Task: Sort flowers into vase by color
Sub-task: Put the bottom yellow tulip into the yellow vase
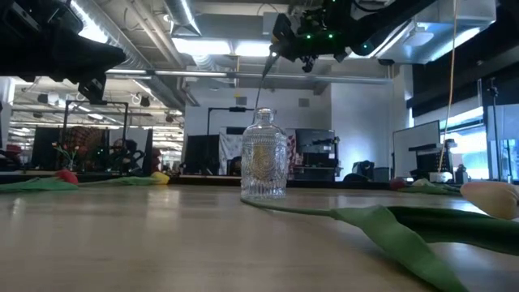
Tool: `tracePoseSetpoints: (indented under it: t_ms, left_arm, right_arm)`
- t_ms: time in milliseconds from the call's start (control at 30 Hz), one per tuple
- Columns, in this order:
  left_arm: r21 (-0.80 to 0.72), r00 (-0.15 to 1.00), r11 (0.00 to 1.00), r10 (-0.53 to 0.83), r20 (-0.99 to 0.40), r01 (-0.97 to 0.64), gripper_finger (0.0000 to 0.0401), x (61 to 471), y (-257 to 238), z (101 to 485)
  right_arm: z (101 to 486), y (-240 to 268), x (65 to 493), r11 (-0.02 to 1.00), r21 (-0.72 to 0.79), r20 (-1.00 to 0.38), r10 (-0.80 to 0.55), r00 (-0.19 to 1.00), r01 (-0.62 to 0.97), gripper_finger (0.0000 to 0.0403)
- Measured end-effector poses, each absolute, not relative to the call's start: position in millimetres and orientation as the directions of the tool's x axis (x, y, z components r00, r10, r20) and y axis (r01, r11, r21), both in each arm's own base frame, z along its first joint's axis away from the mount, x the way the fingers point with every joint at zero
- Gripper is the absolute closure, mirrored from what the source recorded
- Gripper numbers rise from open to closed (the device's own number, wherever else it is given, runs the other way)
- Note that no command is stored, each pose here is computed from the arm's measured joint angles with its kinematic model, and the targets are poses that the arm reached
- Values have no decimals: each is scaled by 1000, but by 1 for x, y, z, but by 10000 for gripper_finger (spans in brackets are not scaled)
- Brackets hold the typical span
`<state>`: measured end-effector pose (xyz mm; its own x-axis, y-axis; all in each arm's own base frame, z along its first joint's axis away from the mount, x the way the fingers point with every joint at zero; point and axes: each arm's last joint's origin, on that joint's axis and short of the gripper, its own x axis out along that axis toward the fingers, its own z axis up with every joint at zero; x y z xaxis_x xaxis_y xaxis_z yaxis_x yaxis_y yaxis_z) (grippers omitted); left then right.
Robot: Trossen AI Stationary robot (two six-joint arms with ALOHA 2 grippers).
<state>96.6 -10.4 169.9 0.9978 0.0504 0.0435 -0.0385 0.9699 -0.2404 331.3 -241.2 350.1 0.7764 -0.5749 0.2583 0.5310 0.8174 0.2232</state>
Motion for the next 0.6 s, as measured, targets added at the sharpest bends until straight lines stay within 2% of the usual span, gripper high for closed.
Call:
tracePoseSetpoints:
  t_ms: [200, 300, 600]
  left_arm:
    - [-271, 997, 962, 46, 69, -26, 369, 96, -11, 172]
    - [-235, 996, 971, 52, 77, -32, 369, 96, -10, 173]
    - [-269, 977, 946, 204, 67, -180, 369, 97, -6, 173]
  right_arm:
    - [351, -241, 331, 818, 229, 262, -574, 776, 528, 396]
    - [348, -242, 332, 815, 225, 237, -578, 781, 535, 396]
    - [362, -236, 326, 838, 214, 293, -546, 785, 503, 398]
